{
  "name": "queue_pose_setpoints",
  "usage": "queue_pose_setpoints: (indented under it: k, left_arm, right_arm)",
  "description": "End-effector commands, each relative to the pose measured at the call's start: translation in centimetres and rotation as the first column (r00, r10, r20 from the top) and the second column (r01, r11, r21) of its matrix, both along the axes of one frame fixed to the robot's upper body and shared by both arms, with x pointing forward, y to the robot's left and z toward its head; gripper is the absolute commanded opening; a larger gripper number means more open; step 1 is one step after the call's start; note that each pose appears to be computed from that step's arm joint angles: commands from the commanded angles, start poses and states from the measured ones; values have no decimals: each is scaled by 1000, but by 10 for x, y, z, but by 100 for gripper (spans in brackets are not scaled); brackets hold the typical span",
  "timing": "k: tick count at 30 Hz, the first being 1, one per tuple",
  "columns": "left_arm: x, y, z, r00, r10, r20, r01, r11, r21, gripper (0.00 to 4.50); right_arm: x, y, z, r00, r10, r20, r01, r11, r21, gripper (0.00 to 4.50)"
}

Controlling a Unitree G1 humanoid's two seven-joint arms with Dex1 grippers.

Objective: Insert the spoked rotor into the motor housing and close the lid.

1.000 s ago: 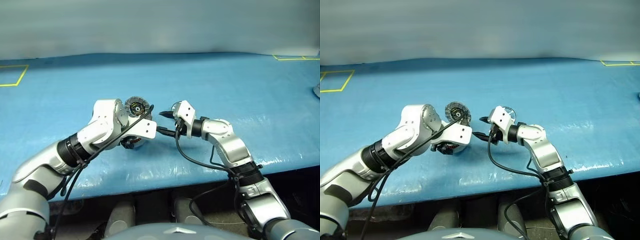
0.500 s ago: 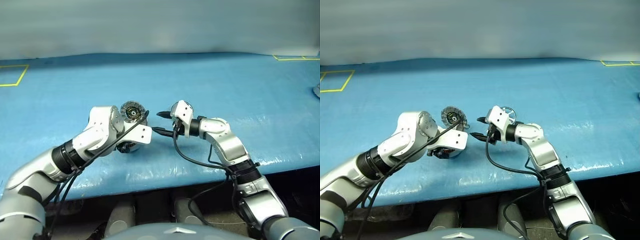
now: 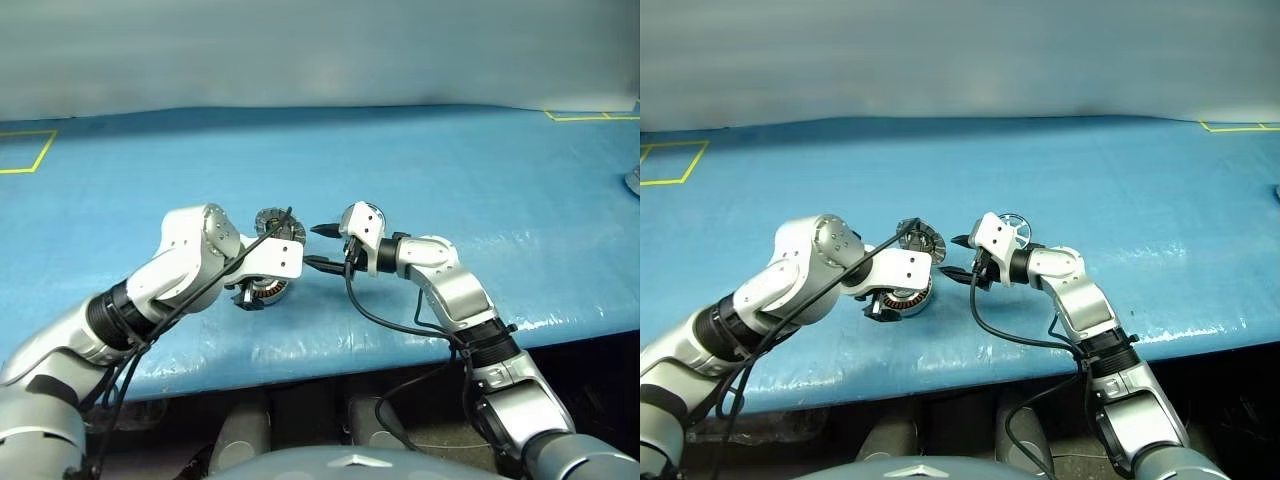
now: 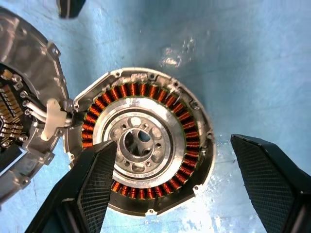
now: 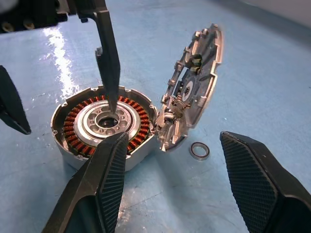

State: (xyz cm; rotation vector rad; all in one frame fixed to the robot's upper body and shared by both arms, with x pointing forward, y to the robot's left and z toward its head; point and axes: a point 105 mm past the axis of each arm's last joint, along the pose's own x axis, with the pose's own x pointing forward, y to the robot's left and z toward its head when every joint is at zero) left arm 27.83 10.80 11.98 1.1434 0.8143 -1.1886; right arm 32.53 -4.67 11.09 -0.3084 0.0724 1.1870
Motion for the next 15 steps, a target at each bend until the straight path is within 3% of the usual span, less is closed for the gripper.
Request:
queue_pose_setpoints:
  k: [1,7,10,15]
  left_arm:
    - [-11,1,17,1000,-13,4,13,999,-48,410]
    - [-33,12,26,999,4,-34,-7,993,-116,410]
    - [-38,22,29,998,58,-24,-62,975,-215,410]
    - [-40,26,35,985,173,2,-144,827,-544,410]
  right_arm:
    - [2,3,14,999,18,49,-18,1000,19,317]
    - [5,3,13,1000,1,27,-2,999,46,317]
    - [12,-2,12,999,-51,11,50,995,82,317]
    - [25,-9,9,990,-140,12,138,984,108,317]
